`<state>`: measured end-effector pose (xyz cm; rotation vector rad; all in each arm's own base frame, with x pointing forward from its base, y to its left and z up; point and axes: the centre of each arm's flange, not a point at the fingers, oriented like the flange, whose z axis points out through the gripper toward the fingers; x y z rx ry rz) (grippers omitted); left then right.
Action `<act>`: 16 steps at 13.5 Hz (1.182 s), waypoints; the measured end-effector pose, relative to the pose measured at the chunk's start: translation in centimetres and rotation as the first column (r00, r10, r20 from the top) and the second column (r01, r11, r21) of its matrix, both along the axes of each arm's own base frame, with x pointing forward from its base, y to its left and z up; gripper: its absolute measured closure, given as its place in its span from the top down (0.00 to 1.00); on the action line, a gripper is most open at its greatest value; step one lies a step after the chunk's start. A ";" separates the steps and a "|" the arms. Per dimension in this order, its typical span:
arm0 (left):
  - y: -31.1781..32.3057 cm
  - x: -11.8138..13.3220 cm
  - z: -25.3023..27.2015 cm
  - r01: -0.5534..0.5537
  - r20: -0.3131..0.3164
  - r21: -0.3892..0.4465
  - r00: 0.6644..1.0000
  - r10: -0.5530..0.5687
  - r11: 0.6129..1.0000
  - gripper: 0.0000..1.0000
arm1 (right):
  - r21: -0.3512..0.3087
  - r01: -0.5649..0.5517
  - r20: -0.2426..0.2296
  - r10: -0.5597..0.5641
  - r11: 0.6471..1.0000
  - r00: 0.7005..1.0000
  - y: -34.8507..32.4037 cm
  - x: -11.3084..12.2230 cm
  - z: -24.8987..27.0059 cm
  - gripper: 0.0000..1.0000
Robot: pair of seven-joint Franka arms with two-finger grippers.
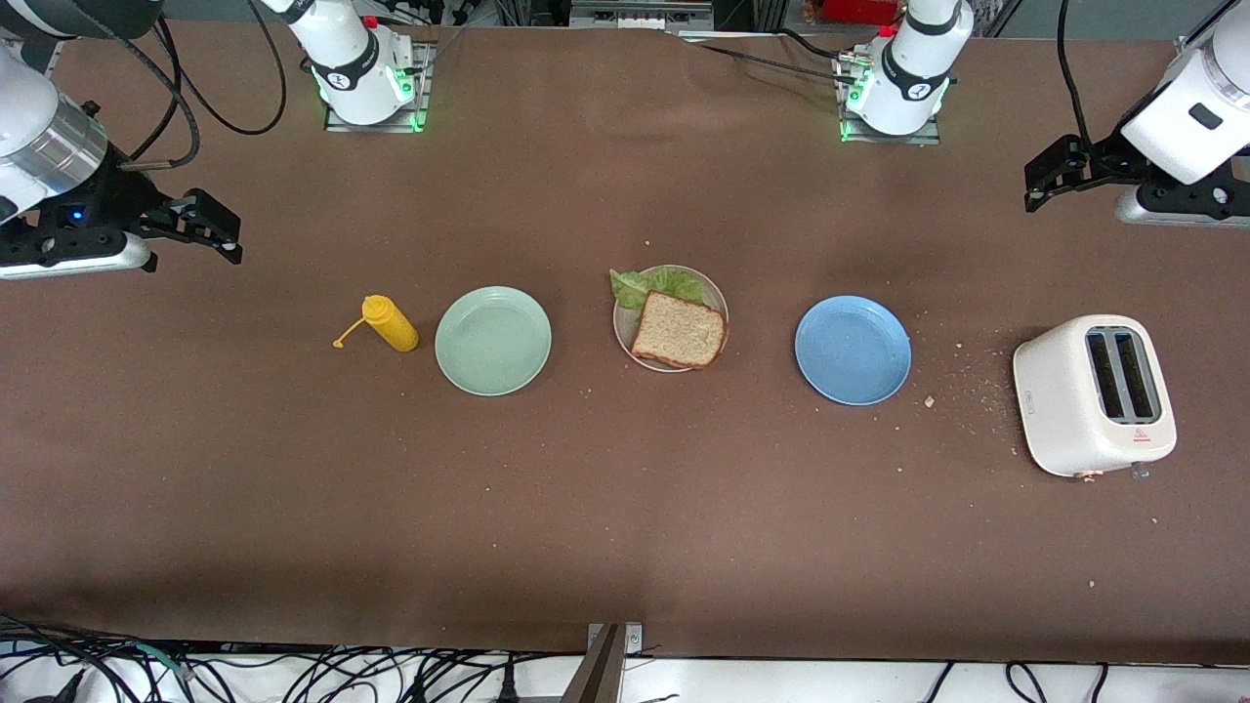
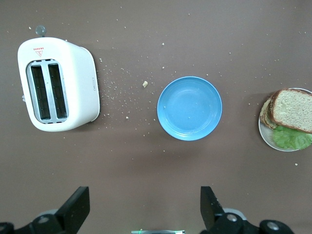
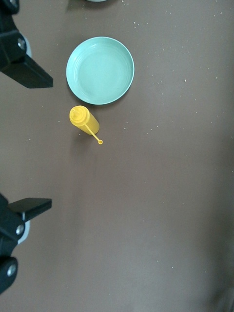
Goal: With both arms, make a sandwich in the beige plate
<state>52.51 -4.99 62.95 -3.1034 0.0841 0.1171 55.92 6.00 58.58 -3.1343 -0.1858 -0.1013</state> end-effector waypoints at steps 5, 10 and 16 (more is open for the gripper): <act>0.0 0.0 0.0 0.000 0.000 0.000 1.000 0.000 1.000 1.00 | 0.000 0.000 -0.002 0.000 1.000 1.000 0.0 0.0 -0.1 1.00; -0.4 0.0 -0.1 0.005 -0.002 -0.011 1.000 -0.005 1.000 1.00 | 0.000 0.000 -0.006 0.000 1.000 1.000 0.0 0.0 -0.3 1.00; -0.4 0.4 -0.3 0.003 -0.006 -0.024 1.000 -0.003 1.000 1.00 | 0.000 0.000 -0.007 0.000 1.000 1.000 0.0 0.0 -0.3 1.00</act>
